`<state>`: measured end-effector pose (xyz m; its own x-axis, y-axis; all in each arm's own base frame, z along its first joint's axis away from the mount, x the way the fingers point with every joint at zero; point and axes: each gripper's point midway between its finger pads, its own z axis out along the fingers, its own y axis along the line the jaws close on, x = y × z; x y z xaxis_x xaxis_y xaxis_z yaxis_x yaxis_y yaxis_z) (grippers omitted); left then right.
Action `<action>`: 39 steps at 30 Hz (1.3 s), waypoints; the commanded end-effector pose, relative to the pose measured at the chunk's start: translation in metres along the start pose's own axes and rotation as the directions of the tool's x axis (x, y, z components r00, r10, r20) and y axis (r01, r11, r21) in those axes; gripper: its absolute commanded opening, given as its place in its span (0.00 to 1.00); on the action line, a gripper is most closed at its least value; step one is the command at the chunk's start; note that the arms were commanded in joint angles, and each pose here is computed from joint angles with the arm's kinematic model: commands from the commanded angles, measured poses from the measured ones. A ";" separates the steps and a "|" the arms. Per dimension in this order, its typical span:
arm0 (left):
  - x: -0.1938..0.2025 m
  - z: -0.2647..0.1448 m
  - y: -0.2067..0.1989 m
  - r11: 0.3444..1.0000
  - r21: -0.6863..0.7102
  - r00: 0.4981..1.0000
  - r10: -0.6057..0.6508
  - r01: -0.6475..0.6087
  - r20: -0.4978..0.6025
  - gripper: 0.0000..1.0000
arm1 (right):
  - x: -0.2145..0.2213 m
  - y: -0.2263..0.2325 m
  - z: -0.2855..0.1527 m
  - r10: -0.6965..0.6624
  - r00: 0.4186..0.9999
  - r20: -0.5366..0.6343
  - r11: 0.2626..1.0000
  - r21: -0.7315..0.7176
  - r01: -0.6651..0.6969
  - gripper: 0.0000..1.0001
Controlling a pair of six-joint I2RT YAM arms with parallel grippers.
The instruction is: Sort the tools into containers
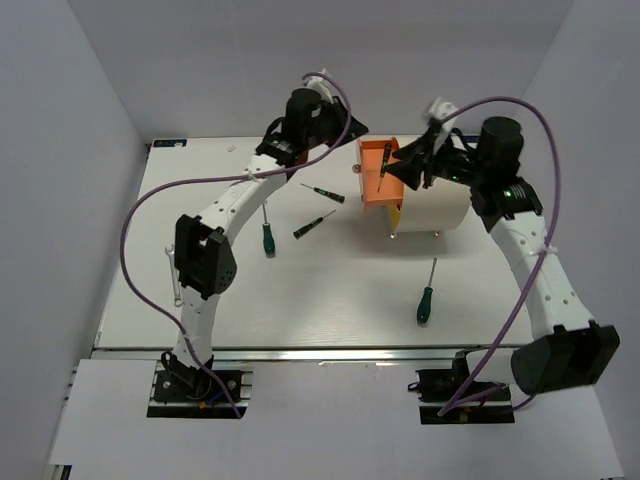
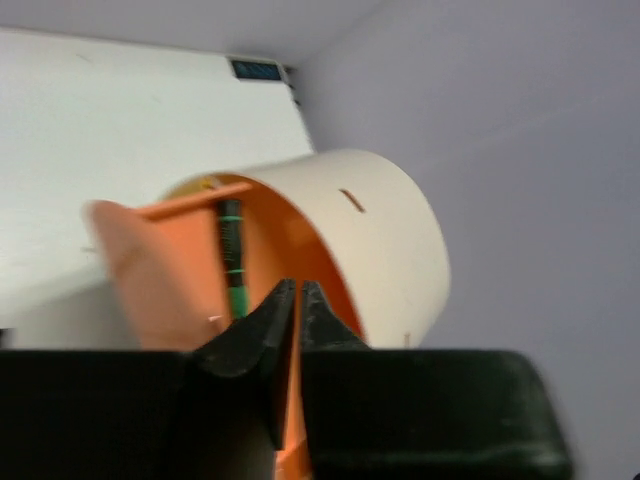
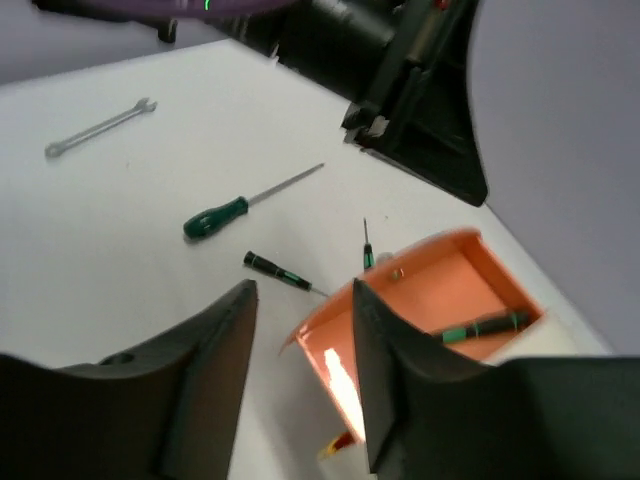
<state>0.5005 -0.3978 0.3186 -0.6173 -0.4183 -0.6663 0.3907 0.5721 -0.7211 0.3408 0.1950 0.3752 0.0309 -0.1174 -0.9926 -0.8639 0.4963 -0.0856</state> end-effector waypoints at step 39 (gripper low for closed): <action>0.063 -0.348 0.162 0.818 -0.575 0.999 0.018 0.011 0.044 0.89 | 0.304 0.066 0.240 -0.895 0.393 -0.211 0.370 -0.843 0.391 0.58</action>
<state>0.2888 -0.0873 0.2150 -0.5821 -0.4607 -0.6700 -0.0985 0.8579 -0.5044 0.4019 0.3851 0.0365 0.6368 -0.7041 -0.3141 -0.7708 -0.5732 -0.2780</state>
